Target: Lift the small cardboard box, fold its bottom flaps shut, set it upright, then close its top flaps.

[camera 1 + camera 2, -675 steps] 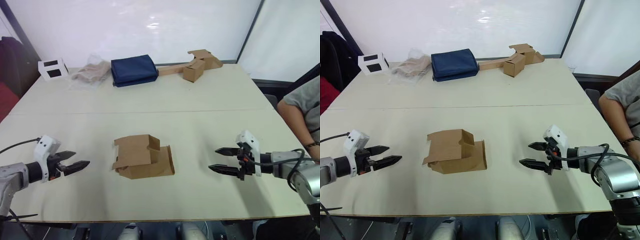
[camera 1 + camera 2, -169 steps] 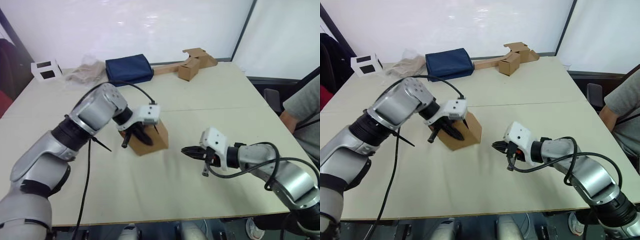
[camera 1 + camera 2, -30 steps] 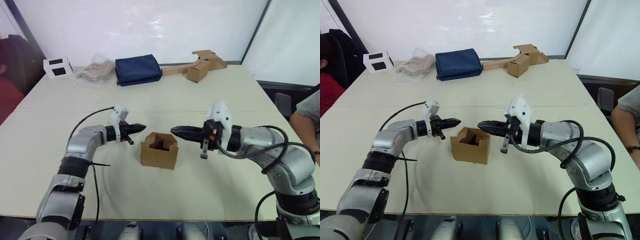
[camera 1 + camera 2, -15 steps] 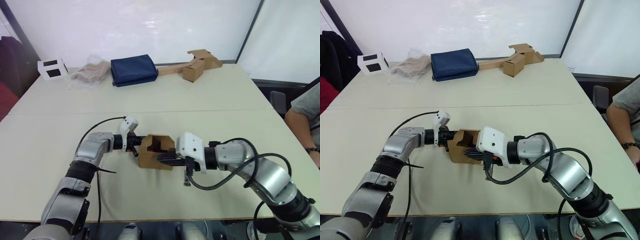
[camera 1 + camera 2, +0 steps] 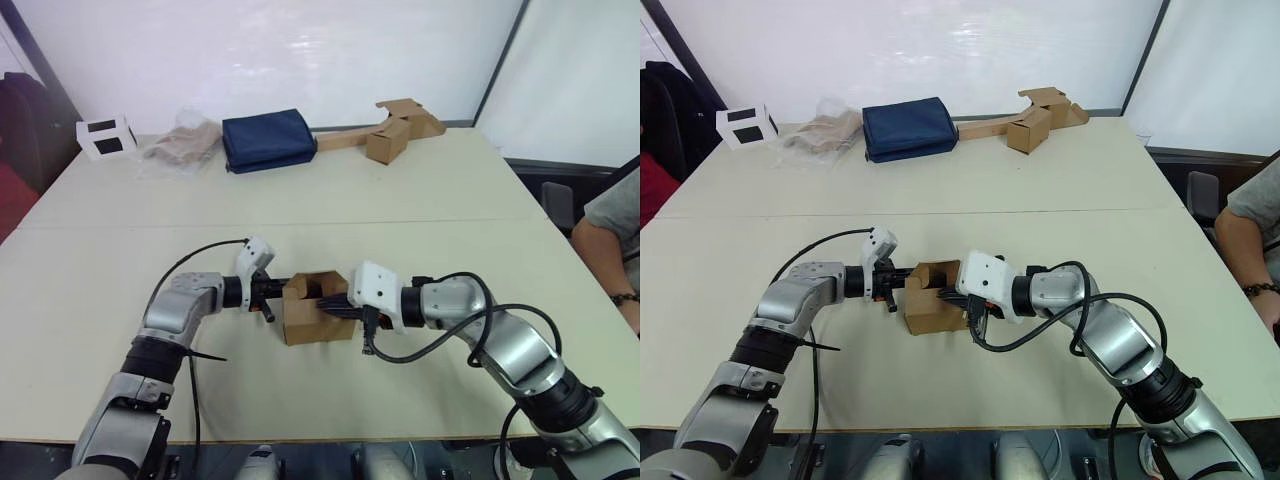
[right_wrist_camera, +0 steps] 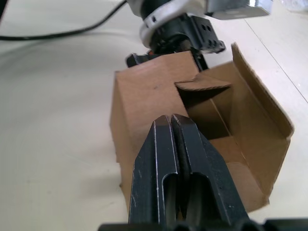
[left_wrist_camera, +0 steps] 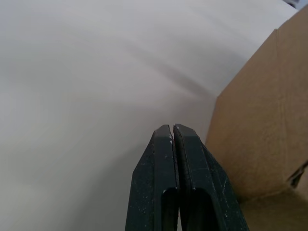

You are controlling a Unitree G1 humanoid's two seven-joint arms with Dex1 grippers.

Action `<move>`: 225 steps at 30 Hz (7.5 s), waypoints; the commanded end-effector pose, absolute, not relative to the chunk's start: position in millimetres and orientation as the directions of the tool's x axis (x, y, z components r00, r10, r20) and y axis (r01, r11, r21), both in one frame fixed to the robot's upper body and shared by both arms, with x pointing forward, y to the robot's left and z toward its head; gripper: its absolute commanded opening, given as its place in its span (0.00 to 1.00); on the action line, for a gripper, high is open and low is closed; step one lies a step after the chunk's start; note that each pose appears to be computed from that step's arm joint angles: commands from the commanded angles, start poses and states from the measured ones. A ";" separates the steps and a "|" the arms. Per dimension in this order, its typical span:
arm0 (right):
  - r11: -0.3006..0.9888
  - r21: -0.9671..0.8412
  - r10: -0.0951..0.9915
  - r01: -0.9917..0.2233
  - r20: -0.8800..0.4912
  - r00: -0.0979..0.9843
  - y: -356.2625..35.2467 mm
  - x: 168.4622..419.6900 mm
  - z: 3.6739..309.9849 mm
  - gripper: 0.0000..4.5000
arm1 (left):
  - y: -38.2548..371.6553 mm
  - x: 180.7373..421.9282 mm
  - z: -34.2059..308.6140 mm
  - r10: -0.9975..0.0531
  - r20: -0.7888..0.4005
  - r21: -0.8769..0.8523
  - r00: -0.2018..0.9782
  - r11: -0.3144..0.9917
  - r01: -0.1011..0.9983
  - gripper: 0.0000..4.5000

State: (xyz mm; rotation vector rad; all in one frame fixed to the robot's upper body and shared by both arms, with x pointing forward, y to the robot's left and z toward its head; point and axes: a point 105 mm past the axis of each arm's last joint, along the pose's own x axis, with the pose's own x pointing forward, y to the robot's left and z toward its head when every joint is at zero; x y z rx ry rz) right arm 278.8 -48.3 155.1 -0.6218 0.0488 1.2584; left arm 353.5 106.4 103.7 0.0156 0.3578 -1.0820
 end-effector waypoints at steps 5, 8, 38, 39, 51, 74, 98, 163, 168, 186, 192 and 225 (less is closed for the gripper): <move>0.158 -0.420 0.885 -0.894 -0.342 0.317 -45.0 275.5 158.7 0.00 | 141.1 372.6 125.2 -0.775 -0.293 -0.015 0.560 0.590 0.808 0.01; 0.159 -0.415 0.885 -0.896 -0.343 0.316 -44.9 275.9 155.9 0.00 | 152.8 367.3 152.8 -0.798 -0.249 -0.003 0.549 0.567 0.823 0.01; 0.245 -0.276 0.955 -0.929 -0.098 0.281 -41.0 274.3 213.4 0.00 | 115.6 285.0 142.5 -0.912 -0.384 -0.068 0.145 0.184 0.981 0.01; 0.273 -0.279 0.949 -0.921 -0.077 0.305 -42.7 278.5 218.4 0.00 | 115.2 285.0 142.1 -0.913 -0.383 -0.068 0.142 0.181 0.981 0.01; 0.389 -0.355 0.842 -0.850 -0.237 0.485 -42.7 326.1 186.1 0.00 | 112.5 285.1 140.5 -0.917 -0.367 -0.071 0.154 0.192 0.979 0.01; 0.283 -0.285 0.879 -0.916 -0.306 0.367 -38.2 291.8 163.1 0.00 | 110.3 310.4 181.4 -0.951 -0.144 -0.119 0.275 0.293 0.949 0.01; 0.238 -0.233 0.900 -0.943 -0.312 0.304 -46.1 271.3 162.8 0.00 | 99.5 320.2 163.2 -0.938 -0.178 -0.113 0.297 0.319 0.941 0.01; 0.306 -0.289 0.862 -0.907 -0.320 0.393 -43.3 293.3 144.7 0.00 | 88.4 309.0 162.5 -0.932 -0.240 0.002 0.271 0.279 0.960 0.01; 0.278 -0.235 0.888 -0.931 -0.306 0.343 -44.6 283.3 149.5 0.00 | 89.2 308.3 160.5 -0.927 -0.261 0.013 0.268 0.274 0.962 0.01; 0.337 -0.178 0.896 -0.924 -0.242 0.373 -67.2 285.5 171.3 0.00 | 91.6 310.7 166.7 -0.933 -0.236 0.006 0.270 0.277 0.961 0.01; 0.359 -0.197 0.886 -0.912 -0.234 0.400 -69.7 289.9 172.7 0.00 | 94.9 311.6 197.0 -0.948 -0.142 -0.011 0.286 0.291 0.957 0.01; 0.286 -0.342 0.846 -0.895 -0.349 0.404 -55.9 303.5 146.5 0.00 | 97.1 308.6 144.9 -0.886 -0.294 0.100 0.358 0.344 0.934 0.01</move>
